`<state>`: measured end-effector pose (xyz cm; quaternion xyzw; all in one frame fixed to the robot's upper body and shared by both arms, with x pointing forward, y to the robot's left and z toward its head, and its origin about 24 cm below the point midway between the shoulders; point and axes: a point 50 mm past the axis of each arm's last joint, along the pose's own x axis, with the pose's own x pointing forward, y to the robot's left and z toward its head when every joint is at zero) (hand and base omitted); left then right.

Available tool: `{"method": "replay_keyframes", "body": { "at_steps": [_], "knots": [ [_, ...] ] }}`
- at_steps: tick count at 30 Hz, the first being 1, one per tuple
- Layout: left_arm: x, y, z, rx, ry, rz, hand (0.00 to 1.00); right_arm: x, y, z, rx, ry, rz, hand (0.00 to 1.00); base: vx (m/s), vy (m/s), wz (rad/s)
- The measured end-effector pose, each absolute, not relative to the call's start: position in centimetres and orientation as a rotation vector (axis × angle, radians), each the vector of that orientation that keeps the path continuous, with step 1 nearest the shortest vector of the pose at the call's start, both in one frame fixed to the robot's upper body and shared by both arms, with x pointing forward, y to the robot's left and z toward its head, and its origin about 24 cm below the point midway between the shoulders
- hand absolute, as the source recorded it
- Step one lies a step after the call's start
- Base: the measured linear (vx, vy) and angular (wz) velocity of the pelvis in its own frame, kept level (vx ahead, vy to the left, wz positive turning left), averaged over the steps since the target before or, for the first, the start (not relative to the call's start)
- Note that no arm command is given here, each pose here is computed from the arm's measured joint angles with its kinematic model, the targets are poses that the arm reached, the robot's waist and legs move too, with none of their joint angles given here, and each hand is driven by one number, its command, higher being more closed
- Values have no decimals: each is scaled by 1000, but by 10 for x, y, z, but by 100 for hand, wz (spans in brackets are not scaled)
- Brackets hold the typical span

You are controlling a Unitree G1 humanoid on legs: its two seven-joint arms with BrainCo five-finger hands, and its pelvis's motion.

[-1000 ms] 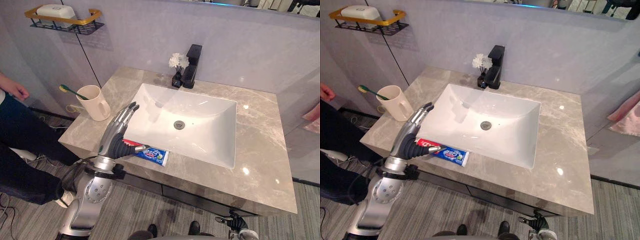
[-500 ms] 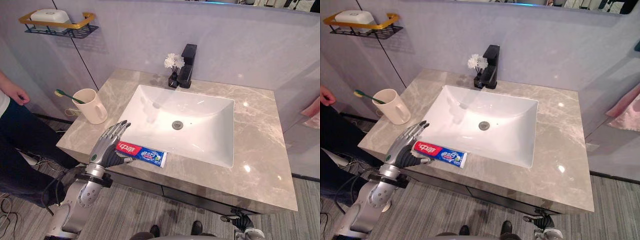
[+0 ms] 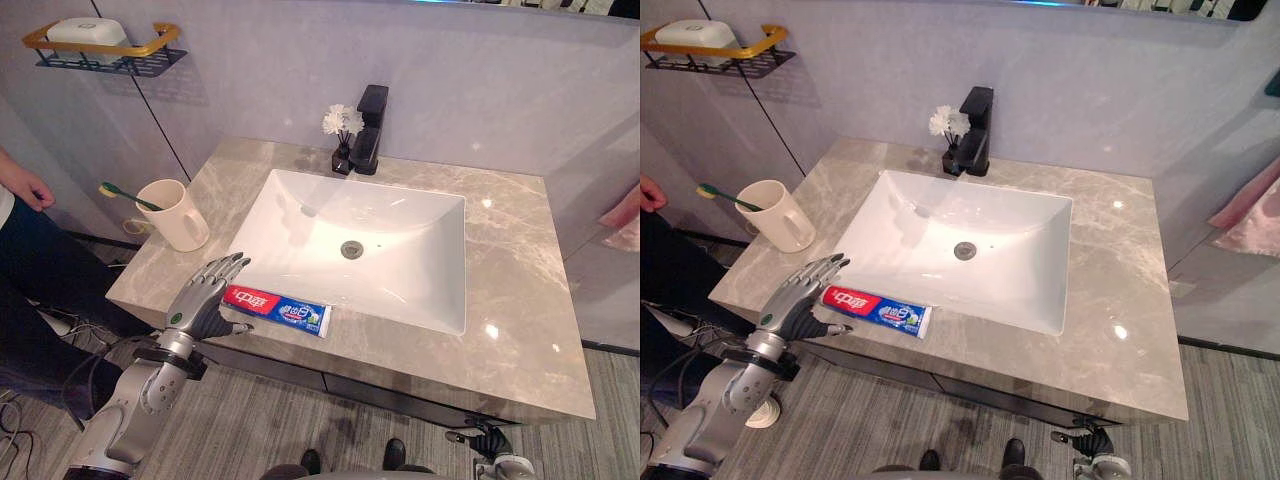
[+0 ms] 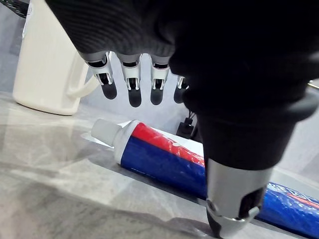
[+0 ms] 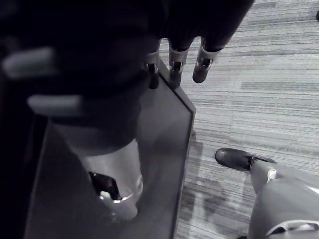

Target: Organize washtable

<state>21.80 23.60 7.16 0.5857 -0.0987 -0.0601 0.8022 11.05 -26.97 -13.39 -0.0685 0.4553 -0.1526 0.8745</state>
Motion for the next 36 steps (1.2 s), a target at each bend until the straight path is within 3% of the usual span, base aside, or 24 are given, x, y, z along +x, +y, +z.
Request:
{"method": "replay_keyframes", "body": {
  "at_steps": [18, 19, 36],
  "knots": [
    [223, 241, 56, 1275, -147, -193, 0, 112, -272, -132, -182, 948, -295, 0, -10, 4, -4],
    [222, 241, 51, 1274, -123, -211, 100, 112, -274, -131, -189, 948, -294, 0, 0, 0, 0],
    [240, 241, 54, 1280, -122, -231, 100, 124, -281, -123, -231, 902, -283, 0, 0, 2, -6]
  ]
}}
